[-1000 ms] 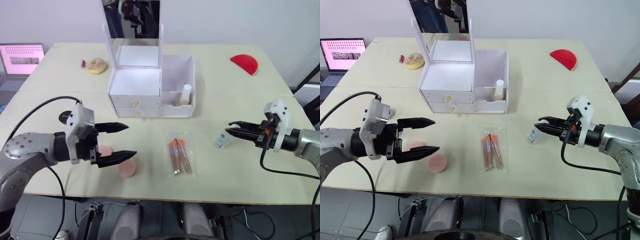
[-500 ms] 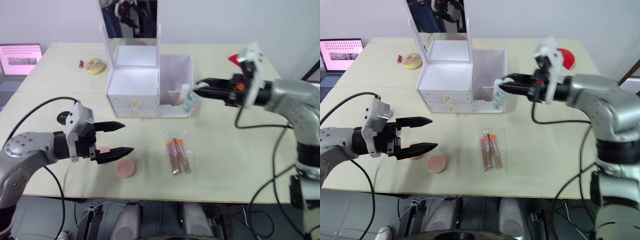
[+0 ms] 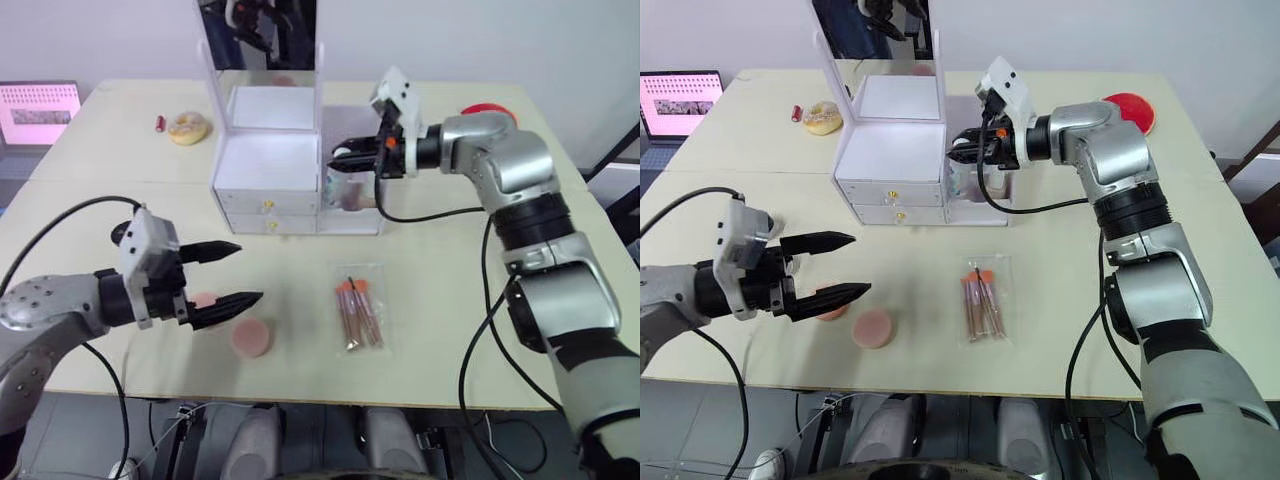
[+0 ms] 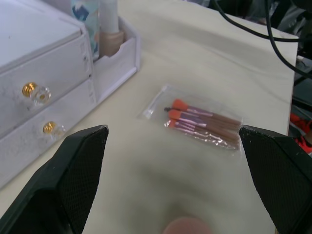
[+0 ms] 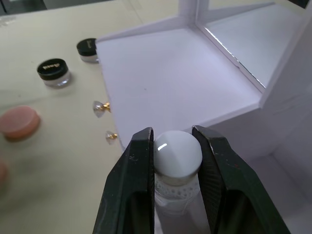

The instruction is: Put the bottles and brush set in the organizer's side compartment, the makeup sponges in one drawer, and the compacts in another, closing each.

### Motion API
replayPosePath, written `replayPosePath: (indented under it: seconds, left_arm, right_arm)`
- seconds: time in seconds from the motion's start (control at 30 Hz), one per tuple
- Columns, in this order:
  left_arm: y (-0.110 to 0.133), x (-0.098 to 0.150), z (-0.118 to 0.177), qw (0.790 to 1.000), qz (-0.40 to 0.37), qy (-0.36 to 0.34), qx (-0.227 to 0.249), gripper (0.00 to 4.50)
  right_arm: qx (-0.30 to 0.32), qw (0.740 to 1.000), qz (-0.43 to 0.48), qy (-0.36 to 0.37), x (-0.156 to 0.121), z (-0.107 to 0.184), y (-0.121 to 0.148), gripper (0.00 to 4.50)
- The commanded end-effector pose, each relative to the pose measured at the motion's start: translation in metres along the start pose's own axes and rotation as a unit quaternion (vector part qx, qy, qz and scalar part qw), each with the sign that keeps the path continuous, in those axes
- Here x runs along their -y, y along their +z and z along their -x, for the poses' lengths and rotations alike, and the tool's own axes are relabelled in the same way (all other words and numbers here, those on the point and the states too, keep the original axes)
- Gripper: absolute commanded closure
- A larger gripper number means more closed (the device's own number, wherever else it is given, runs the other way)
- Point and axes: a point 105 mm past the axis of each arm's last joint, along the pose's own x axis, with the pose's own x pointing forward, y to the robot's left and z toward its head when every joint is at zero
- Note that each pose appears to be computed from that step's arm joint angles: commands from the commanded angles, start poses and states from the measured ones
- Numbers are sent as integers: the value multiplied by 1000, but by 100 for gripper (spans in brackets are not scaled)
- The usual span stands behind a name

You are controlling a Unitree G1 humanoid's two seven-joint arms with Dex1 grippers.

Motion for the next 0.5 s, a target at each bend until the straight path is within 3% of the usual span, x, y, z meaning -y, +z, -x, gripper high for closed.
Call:
replayPosePath:
  seconds: [0.03, 0.5]
  left_arm:
    - [14, 3, 4, 1000, -23, 9, 15, 0]
    - [23, 5, 1, 999, -26, 11, 26, 0]
  right_arm:
    - [8, 1000, 26, 5, 1, -5, 9, 381]
    - [-17, 999, 34, -8, 6, -22, -5, 381]
